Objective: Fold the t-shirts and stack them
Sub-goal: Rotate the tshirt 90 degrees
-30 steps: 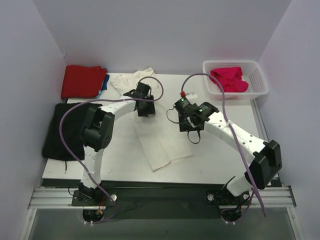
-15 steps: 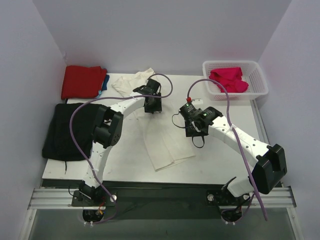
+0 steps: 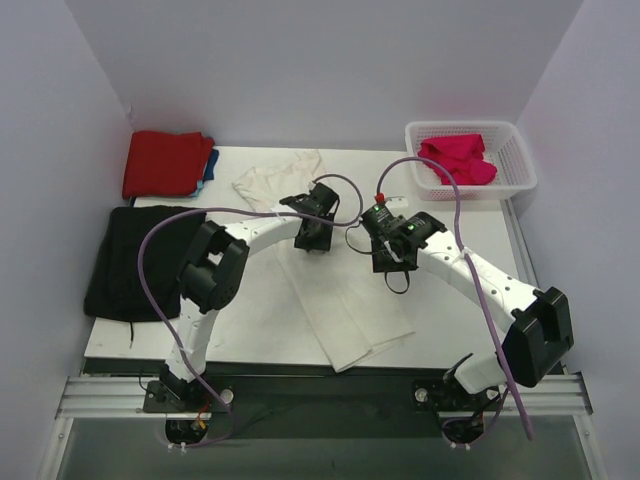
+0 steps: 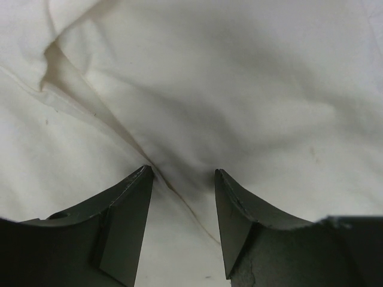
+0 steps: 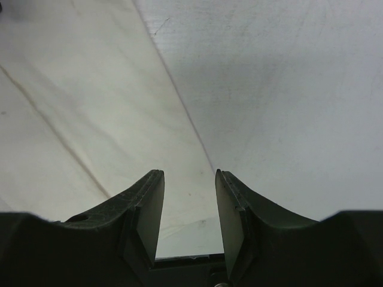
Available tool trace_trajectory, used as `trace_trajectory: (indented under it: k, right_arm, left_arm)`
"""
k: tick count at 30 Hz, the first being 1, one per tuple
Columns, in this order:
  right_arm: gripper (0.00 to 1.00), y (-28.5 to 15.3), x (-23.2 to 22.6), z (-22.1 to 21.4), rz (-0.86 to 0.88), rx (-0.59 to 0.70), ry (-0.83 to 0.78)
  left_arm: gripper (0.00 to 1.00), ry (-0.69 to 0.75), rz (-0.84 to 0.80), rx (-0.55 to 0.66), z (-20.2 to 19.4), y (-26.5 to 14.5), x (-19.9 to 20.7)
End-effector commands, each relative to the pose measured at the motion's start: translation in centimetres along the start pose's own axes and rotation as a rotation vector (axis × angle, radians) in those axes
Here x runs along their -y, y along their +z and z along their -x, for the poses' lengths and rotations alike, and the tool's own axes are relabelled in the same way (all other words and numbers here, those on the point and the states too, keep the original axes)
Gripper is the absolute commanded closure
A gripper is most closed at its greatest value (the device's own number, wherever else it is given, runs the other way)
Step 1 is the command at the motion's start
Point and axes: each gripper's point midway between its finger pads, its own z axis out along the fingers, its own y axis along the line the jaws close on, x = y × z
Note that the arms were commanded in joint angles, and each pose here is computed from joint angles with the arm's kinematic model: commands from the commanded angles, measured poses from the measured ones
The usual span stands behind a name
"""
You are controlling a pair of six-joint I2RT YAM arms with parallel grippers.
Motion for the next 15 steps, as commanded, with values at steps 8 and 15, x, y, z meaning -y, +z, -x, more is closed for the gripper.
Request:
trace_trajectory:
  k: [8, 15]
  right_arm:
    - [0.60, 0.6, 0.2, -2.2, 0.003, -0.054, -0.017]
    - [0.60, 0.9, -0.3, -3.2, 0.010, -0.069, -0.032]
  left_arm:
    - [0.43, -0.111, 0.114, -0.152, -4.5, -2.4, -6.3]
    - [0.42, -0.310, 0.137, -0.031, 2.9, -2.5, -10.6]
